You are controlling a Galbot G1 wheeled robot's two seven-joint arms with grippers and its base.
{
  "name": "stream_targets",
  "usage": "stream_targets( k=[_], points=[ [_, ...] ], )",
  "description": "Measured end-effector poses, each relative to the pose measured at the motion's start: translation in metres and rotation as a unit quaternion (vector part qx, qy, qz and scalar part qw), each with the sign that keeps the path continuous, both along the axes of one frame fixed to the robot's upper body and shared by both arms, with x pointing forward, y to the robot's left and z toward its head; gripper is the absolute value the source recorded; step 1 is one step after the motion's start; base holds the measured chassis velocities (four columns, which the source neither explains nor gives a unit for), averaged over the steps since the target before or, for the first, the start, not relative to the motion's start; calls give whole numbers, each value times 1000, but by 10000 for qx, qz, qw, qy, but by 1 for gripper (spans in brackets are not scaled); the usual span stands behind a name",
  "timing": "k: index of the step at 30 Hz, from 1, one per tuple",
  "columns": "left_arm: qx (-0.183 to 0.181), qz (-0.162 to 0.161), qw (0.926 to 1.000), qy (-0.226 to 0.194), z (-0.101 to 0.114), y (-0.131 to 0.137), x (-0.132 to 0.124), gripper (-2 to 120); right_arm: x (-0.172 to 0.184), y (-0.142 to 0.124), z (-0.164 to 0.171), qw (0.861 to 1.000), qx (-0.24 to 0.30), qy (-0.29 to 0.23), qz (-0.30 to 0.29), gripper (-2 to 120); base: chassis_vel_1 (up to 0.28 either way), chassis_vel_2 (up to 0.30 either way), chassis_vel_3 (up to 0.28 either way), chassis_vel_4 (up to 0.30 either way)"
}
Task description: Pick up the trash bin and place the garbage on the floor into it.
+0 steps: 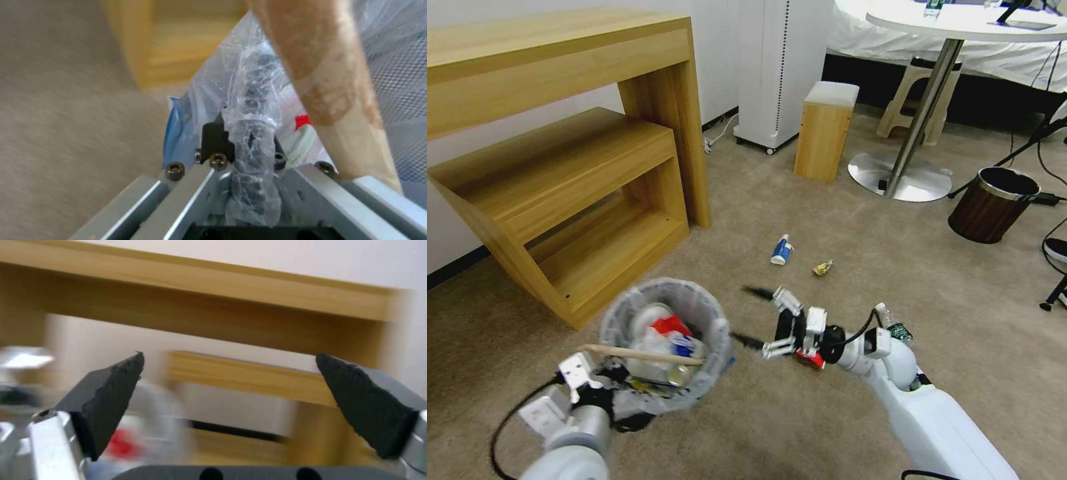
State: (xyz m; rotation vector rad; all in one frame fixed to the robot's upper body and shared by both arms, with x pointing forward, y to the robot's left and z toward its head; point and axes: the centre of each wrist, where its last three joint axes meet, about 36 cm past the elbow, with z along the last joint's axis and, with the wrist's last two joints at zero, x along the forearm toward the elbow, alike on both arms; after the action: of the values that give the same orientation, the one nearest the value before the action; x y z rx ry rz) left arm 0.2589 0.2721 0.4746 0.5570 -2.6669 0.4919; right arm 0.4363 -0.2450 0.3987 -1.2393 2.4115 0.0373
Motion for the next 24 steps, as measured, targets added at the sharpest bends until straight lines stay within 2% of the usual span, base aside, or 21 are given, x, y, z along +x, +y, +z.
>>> stream_targets(
  k=[1,2,3,5,12,17,20,24],
  points=[
    [69,94,9999,44,1,9,0,1,-4,-2,2,9974,-50,59,-710,100,0,0,0,0],
    [69,94,9999,44,1,9,0,1,-4,-2,2,9974,-50,59,-710,100,0,0,0,0],
    [123,172,9997,112,1,15,1,1,-7,-4,2,9920,-99,52,-1259,100,0,0,0,0],
    [225,292,9989,288,1,24,1,1,-13,-6,-2,9807,-132,3,-1949,100,0,0,0,0],
    [212,417,9973,563,3,36,2,1,-32,-18,-16,9672,-183,74,-2534,100,0,0,0,0],
    [118,459,9973,569,5,41,1,1,-44,-24,-20,9573,-170,282,-2871,100,0,0,0,0],
    [19,547,9972,510,6,49,1,1,-55,-27,-28,9410,105,435,-3355,100,0,0,0,0],
    [-55,636,9970,438,9,57,1,1,-65,-30,-34,9335,243,516,-3539,100,0,0,0,0]
  ],
)
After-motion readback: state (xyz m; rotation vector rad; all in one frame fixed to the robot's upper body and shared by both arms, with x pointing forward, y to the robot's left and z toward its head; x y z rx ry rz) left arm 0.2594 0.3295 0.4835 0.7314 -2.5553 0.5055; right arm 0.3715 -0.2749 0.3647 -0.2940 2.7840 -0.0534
